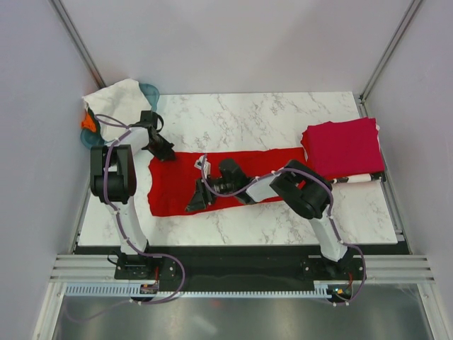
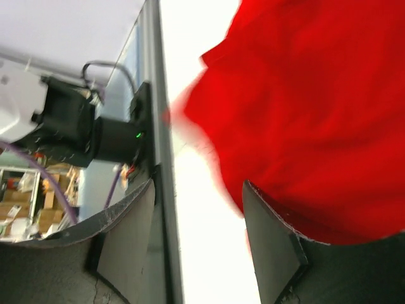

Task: Fold and stack the t-shirts
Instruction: Fold the tshirt

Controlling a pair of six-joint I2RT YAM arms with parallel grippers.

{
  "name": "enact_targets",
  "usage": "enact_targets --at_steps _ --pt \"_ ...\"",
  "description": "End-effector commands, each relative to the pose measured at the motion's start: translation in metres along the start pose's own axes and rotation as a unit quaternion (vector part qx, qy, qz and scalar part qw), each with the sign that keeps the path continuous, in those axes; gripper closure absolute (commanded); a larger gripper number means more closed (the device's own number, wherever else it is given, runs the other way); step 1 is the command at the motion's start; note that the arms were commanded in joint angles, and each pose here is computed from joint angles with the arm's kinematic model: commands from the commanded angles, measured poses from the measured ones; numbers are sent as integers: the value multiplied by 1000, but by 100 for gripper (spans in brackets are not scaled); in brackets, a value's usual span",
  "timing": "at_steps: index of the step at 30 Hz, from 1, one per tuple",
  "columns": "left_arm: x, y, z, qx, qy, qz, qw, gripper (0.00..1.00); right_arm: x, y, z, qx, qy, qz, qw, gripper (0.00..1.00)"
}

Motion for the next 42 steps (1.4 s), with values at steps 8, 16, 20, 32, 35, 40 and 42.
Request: enact_targets --at_steps 8,16,20,32,35,40,42 --pt "2 -4 -13 -12 -11 6 1000 98 26 68 48 56 2 -32 998 34" --pt "68 -19 -19 -50 -71 52 995 98 55 68 -12 73 -114 168 976 40" --pt "98 -16 -5 -70 -88 71 991 98 61 47 -24 34 -139 266 953 45" --pt "122 14 88 -99 -66 106 987 98 68 12 -4 -21 -119 346 930 51" --pt "121 16 104 -94 -76 128 984 98 65 6 -4 -23 -113 348 930 59" --pt "108 24 121 -78 -70 132 986 98 59 2 -4 -21 -101 350 931 68" --pt "105 28 128 -74 -66 133 986 98 55 0 1 -25 -84 348 934 72"
Point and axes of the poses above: each gripper's point midway between its finger pads, its own x axis back along the fingers, its own y axis along the line the jaws close on, z = x × y, the point moved 5 cm from there along x, back along the fingers, and after that the axes turned 15 degrees about -x, right-handed, at the moved point
